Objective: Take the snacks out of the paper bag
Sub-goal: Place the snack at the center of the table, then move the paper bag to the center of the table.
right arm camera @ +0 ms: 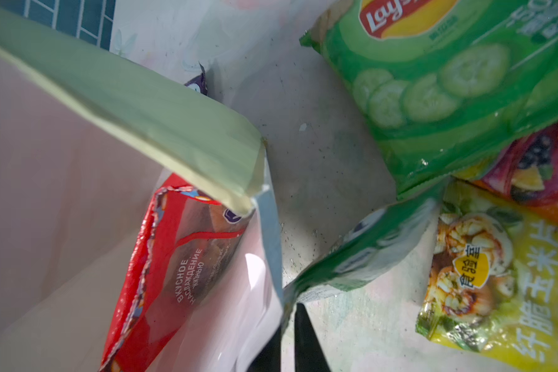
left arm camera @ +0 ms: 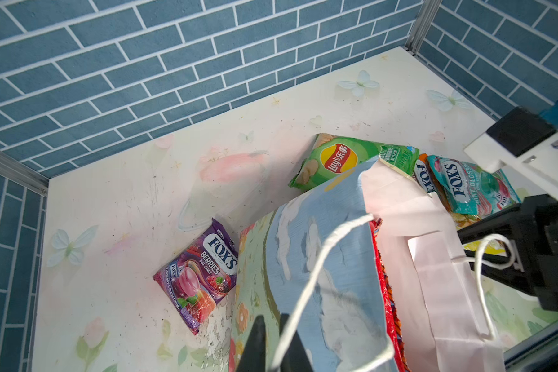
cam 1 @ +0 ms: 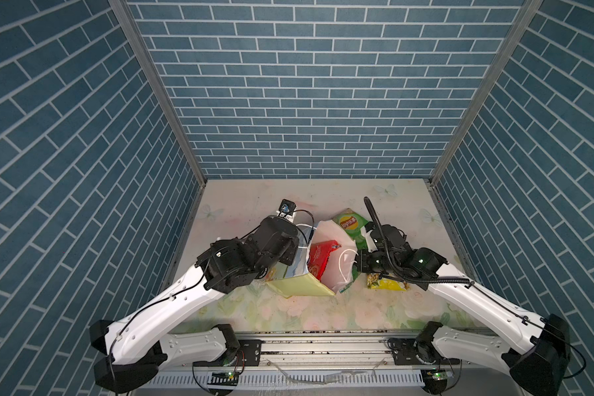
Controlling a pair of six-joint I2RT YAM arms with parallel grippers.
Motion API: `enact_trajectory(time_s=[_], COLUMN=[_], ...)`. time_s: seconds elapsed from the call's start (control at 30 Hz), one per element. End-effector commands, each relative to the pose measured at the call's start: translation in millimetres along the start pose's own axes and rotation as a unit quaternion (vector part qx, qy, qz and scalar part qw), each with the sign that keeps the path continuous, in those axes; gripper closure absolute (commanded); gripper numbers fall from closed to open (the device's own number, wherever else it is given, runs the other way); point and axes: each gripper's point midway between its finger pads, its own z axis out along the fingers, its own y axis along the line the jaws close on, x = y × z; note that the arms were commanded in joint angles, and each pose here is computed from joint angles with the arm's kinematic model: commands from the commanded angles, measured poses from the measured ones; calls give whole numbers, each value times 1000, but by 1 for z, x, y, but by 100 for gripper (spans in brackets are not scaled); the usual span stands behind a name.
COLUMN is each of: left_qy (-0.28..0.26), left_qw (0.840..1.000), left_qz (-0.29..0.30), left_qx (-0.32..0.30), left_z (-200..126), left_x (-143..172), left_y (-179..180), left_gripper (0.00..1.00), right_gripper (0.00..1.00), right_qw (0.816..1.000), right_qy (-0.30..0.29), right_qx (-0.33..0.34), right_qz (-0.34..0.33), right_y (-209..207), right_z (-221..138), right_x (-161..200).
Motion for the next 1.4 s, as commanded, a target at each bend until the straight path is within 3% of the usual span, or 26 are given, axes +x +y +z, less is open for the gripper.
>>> enact_trajectory(time_s=[0.0,0.23,0.43,0.6,0.83,0.93,1.17,1.37], left_qy=[14,24,36,44,56,60,103,101], left_qw=[999,999,998,997,996,996,991,990], left_qz=[-2,-12,-12,-27,-43,-44,-79,-90], left_qx=[-29,-36,-46,-52,-47,-46,-41,-32], left_z=[-1,-1,-1,-1,2,4,17,18], left_x=[11,15,21,26,34,36,57,56], left_y=[17,25,32,40,44,44,53,55], left_gripper=[87,87,88,88,89,89,90,90], right_gripper=[84,82,80,80,75,75,69,68], right_qw=[1000,998,990,988,990,991,998,997], right_qy=[-30,-50,-115,-122,-49,-31,4,22], right_qx=[-4,20,77,47,-104,-102,-13,-28], right_qz=[0,-9,-38,-77,-78,-79,-63,-63], right_y=[8,4,-7,23,95,97,64,71], right_z=[-16,-33,-82,-114,-104,-93,-71,-60], right_x=[-18,-31,-56,-75,-70,-66,-55,-52])
